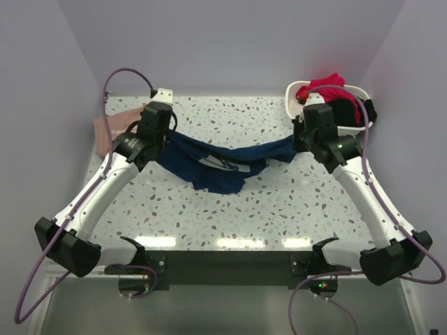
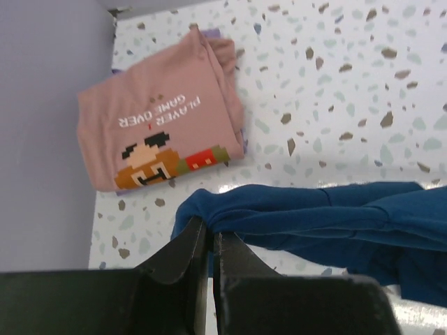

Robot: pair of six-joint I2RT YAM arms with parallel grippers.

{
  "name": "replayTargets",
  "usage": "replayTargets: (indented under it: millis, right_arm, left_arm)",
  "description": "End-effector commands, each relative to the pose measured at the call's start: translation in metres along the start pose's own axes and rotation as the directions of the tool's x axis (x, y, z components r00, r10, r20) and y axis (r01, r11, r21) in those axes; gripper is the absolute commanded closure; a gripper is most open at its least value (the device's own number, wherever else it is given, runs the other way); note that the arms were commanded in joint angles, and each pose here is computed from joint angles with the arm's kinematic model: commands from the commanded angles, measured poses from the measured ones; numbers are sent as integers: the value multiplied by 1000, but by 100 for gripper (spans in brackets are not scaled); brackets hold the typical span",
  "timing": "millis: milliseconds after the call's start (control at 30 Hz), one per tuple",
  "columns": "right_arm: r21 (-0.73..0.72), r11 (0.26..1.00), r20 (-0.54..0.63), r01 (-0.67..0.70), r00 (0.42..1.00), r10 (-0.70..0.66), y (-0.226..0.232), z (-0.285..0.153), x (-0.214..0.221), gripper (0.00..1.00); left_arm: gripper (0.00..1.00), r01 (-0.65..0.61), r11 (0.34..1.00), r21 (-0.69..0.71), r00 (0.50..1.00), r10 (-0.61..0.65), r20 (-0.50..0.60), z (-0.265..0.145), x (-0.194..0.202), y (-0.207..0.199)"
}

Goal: Fold and stack the t-shirts
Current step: Flatten the tshirt out

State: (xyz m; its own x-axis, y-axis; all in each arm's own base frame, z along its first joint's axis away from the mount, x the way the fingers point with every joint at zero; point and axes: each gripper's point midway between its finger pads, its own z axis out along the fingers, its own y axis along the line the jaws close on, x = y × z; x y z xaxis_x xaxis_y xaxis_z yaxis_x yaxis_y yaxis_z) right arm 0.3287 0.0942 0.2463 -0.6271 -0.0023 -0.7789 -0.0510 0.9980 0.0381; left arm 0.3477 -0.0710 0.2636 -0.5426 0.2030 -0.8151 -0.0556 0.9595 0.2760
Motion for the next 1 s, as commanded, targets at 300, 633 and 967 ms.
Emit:
replayTargets:
  millis: [300, 633, 967]
  right_arm:
    - [98, 995, 336, 0, 941, -33, -48, -159, -92, 100]
    - [-9, 1000, 573, -26, 819, 26, -63, -297, -123, 100]
    - [97, 994, 481, -46, 877, -6, -60, -219, -125, 100]
  left_arm:
    - [100, 81, 997, 2, 927, -76, 368, -117, -132, 78]
    - [100, -29, 957, 289, 818, -143, 557, -220, -179, 82]
    - [100, -165, 923, 348, 930, 29, 365, -127, -150, 7]
